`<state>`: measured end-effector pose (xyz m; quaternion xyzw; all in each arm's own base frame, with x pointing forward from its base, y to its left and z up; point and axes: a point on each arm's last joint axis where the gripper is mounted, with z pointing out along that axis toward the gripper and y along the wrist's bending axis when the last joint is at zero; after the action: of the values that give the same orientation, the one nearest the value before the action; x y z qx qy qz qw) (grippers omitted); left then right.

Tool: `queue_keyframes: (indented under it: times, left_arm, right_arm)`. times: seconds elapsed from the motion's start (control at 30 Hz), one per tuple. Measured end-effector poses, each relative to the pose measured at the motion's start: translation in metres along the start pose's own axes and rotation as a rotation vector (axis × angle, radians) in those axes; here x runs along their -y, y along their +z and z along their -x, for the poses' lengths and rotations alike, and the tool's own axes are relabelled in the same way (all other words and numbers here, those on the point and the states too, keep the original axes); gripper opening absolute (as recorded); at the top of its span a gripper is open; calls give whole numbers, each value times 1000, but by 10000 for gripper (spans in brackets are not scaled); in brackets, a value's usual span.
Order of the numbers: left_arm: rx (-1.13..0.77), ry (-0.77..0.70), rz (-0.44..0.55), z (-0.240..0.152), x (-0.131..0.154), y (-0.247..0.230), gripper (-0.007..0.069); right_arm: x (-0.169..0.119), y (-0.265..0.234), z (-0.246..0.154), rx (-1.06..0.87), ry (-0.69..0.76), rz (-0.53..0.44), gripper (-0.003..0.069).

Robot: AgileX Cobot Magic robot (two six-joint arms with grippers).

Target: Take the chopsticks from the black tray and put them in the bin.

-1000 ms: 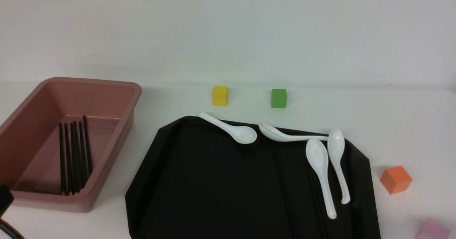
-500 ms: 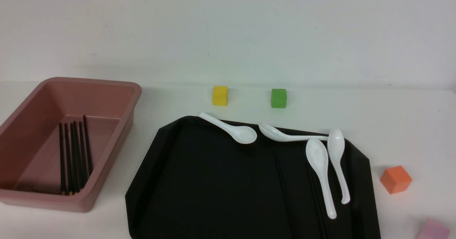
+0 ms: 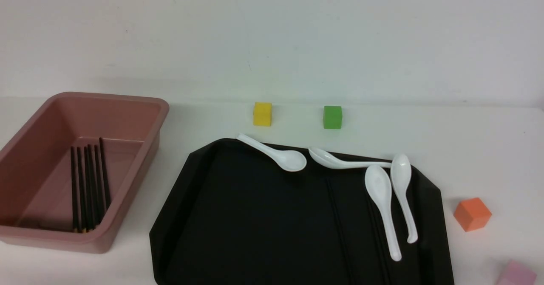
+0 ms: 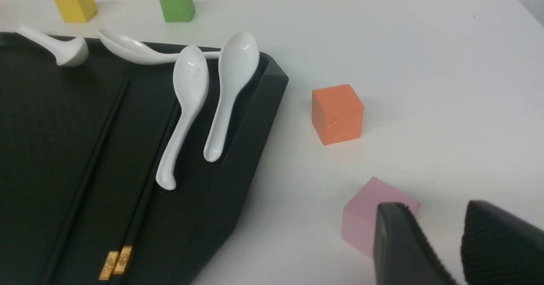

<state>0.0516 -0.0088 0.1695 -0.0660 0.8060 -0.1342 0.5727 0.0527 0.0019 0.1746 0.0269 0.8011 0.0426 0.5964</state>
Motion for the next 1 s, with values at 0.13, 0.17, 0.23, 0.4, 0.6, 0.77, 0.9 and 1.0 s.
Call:
queue_keyframes:
  times: [0.13, 0.17, 0.23, 0.4, 0.6, 0.77, 0.9, 1.0]
  left_arm:
    - [0, 0, 0, 0, 0, 0, -9]
    - [0, 0, 0, 0, 0, 0, -9]
    - [0, 0, 0, 0, 0, 0, -9]
    - [0, 0, 0, 0, 0, 0, -9]
    - [0, 0, 0, 0, 0, 0, -3]
    - [0, 0, 0, 0, 0, 0, 0]
    - [0, 0, 0, 0, 0, 0, 4]
    - [0, 0, 0, 0, 0, 0, 6]
  right_arm:
    - [0, 0, 0, 0, 0, 0, 240]
    - [0, 0, 0, 0, 0, 0, 240]
    - [0, 0, 0, 0, 0, 0, 240]
    - [0, 0, 0, 0, 0, 0, 240]
    - [0, 0, 0, 0, 0, 0, 240]
    - [0, 0, 0, 0, 0, 0, 240]
    - [0, 0, 0, 0, 0, 0, 240]
    - [0, 0, 0, 0, 0, 0, 240]
